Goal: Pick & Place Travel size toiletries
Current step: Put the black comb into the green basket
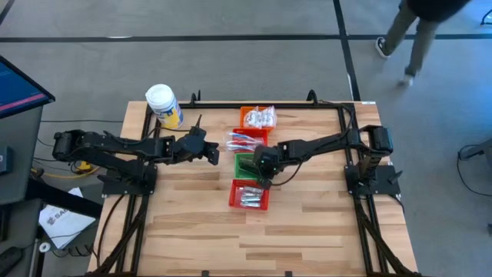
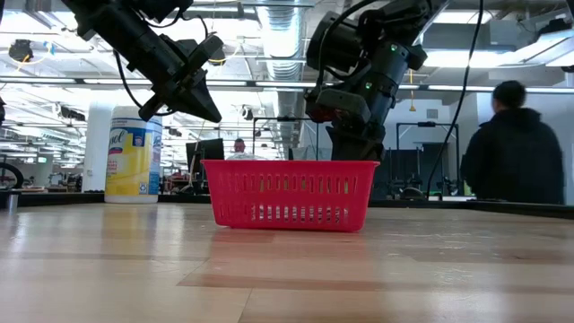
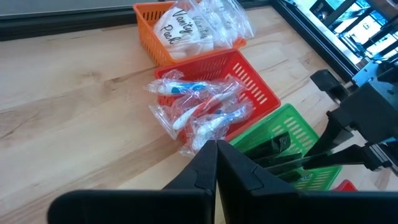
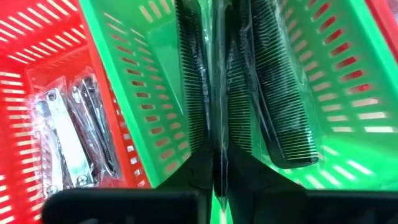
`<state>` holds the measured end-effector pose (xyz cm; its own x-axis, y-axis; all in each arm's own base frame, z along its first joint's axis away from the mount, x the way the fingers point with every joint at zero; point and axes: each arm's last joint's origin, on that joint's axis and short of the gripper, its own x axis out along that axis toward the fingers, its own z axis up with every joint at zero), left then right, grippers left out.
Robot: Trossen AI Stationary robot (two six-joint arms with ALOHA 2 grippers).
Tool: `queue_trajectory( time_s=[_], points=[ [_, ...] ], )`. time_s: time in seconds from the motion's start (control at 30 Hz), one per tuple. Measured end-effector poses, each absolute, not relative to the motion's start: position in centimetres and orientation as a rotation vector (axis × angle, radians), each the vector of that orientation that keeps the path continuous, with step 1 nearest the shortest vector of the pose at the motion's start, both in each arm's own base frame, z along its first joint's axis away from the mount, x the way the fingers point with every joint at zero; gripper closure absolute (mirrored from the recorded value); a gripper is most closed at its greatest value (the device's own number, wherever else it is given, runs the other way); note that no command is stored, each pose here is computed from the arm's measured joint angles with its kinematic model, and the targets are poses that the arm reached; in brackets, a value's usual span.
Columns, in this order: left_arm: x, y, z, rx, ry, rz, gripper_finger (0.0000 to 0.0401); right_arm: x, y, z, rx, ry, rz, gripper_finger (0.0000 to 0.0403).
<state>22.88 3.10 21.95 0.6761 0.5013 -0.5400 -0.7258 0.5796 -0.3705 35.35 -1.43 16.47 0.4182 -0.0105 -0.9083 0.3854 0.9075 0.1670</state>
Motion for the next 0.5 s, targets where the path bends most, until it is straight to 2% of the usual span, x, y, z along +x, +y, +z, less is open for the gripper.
queue_trajectory(
  time_s=[0.27, 0.5],
  points=[
    [22.9, 3.1, 22.0, -0.611, 0.402, 0.740, 0.0399, 35.4, -1.4, 16.5, 0.377, 1.115, -0.252, 0.0346],
    [22.9, 3.1, 22.0, -0.611, 0.402, 0.740, 0.0399, 36.1, -1.5, 17.6, 0.323, 1.092, -0.209, 0.0335]
  ],
)
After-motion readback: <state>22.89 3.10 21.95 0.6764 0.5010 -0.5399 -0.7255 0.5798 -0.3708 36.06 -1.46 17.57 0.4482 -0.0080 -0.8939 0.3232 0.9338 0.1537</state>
